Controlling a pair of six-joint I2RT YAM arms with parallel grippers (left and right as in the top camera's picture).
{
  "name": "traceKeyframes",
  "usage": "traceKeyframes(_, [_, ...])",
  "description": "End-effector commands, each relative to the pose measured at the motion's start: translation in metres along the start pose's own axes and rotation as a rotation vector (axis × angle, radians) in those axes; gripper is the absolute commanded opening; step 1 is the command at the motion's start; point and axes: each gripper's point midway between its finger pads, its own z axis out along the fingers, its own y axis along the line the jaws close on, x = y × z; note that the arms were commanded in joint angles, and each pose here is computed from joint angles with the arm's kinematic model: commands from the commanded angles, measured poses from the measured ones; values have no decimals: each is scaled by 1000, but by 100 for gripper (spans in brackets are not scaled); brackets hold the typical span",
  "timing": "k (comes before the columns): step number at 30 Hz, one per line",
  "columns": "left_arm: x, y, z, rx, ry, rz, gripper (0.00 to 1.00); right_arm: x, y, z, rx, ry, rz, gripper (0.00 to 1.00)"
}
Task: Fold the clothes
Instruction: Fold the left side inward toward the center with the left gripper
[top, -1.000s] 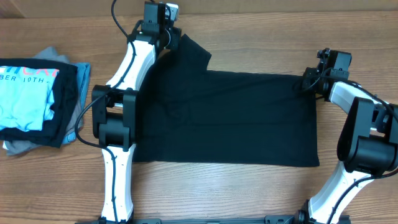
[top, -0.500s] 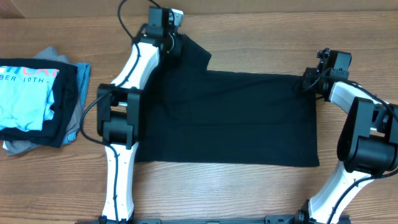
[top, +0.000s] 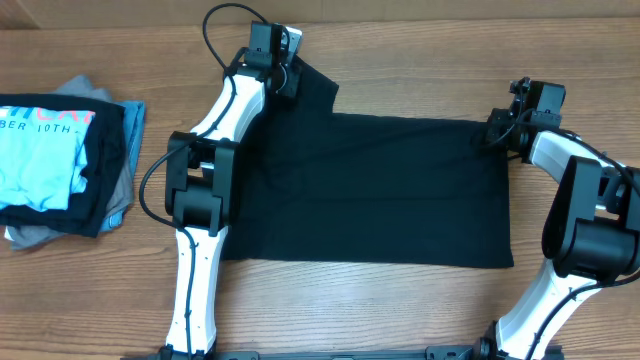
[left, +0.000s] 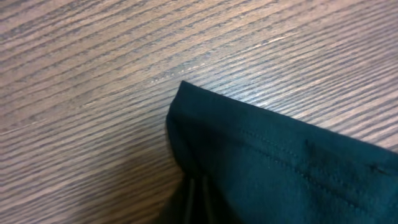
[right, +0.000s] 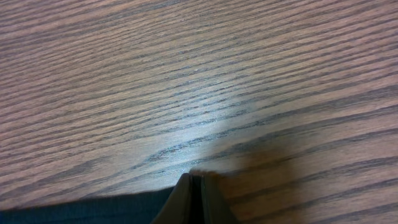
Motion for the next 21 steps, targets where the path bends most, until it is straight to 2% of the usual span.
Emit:
traceKeyframes(1, [13,9,10,-49,36,10,4,9,-1,9,-4,28,7,4])
traceKeyframes(12, [-36,11,-45,-70,-49,14,4,-7,16,7,-98,-29,-1,4])
traceKeyframes(21, [-51,9,-81,-71,-55,14,4,-26,21,-11,-115,-75,-10,4])
